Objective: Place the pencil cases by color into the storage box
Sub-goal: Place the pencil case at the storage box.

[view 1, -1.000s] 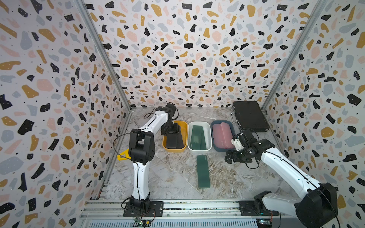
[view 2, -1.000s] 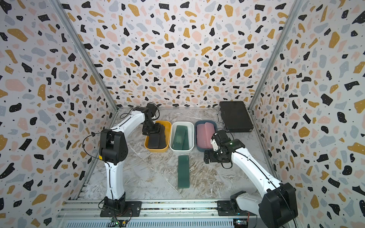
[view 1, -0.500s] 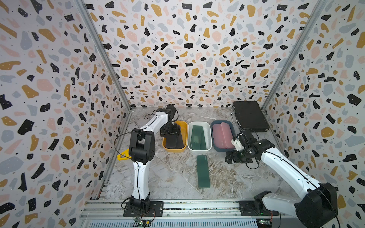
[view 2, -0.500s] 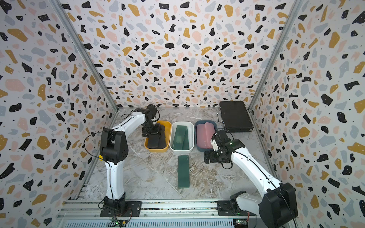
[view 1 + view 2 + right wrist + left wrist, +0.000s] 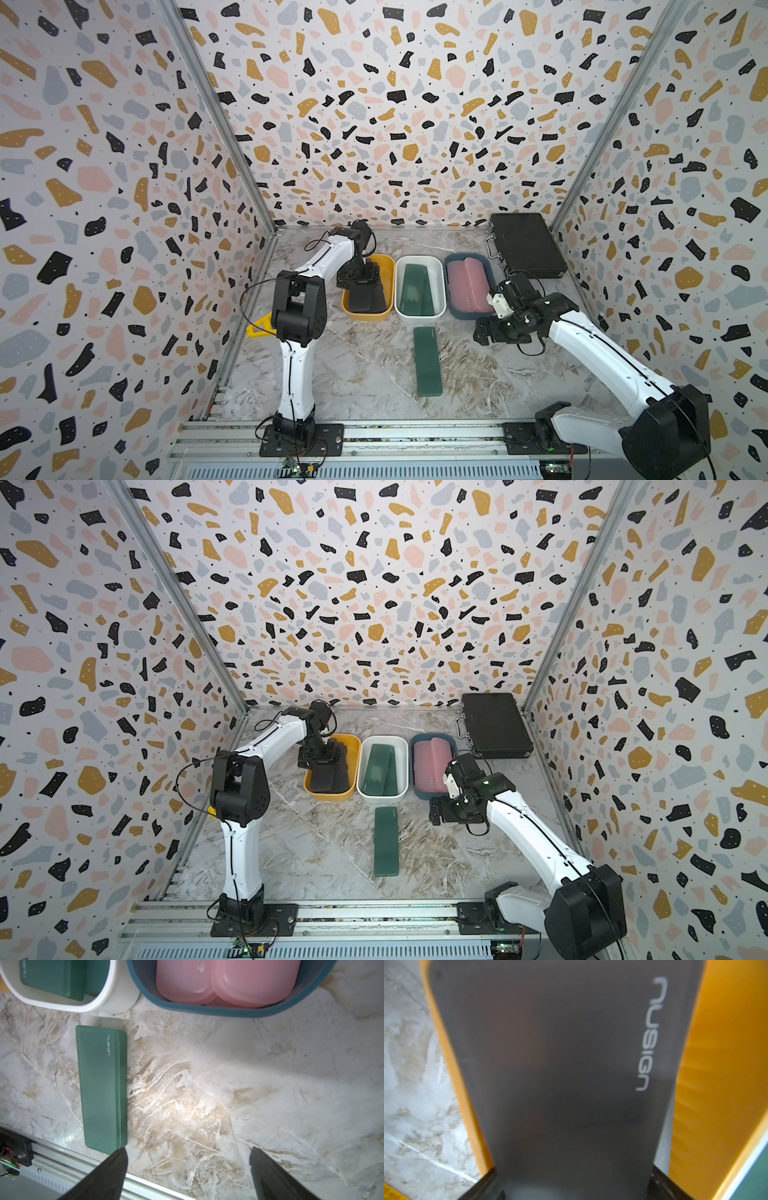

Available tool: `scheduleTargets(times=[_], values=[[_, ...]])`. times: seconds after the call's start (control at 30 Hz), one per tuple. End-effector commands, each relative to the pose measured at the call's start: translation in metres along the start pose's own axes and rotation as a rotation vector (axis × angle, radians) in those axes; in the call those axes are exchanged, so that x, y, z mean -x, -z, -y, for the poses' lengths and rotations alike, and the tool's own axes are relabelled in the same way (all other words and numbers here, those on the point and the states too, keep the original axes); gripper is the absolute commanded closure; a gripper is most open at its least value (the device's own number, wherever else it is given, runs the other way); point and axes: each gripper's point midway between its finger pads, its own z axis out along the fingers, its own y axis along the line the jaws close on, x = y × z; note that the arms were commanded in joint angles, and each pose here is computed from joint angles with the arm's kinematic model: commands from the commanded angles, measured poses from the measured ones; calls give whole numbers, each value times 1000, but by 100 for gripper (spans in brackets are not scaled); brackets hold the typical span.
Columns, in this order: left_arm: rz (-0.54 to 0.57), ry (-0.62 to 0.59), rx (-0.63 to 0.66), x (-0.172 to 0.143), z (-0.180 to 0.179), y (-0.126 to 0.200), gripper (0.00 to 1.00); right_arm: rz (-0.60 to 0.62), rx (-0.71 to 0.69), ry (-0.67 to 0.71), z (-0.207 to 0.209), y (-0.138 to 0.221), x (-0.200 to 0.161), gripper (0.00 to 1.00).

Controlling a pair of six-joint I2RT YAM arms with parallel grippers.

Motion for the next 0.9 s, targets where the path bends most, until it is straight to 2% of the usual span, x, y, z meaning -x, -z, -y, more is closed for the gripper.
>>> scheduleTargets(times=[0.0,0.47,0.63,0.87], values=[[20,-7,31,-4,-9,24,10,3,-11,11,0,8,-2,3],[67,-10,12,-2,-7,45,10,11,-22,13,2,12,-3,3],[73,-11,20,-2,-8,42,11,15,-24,8,3,12,-6,3],[79,-3,8,-2,-7,38,21,29,-27,9,5,14,-7,3]])
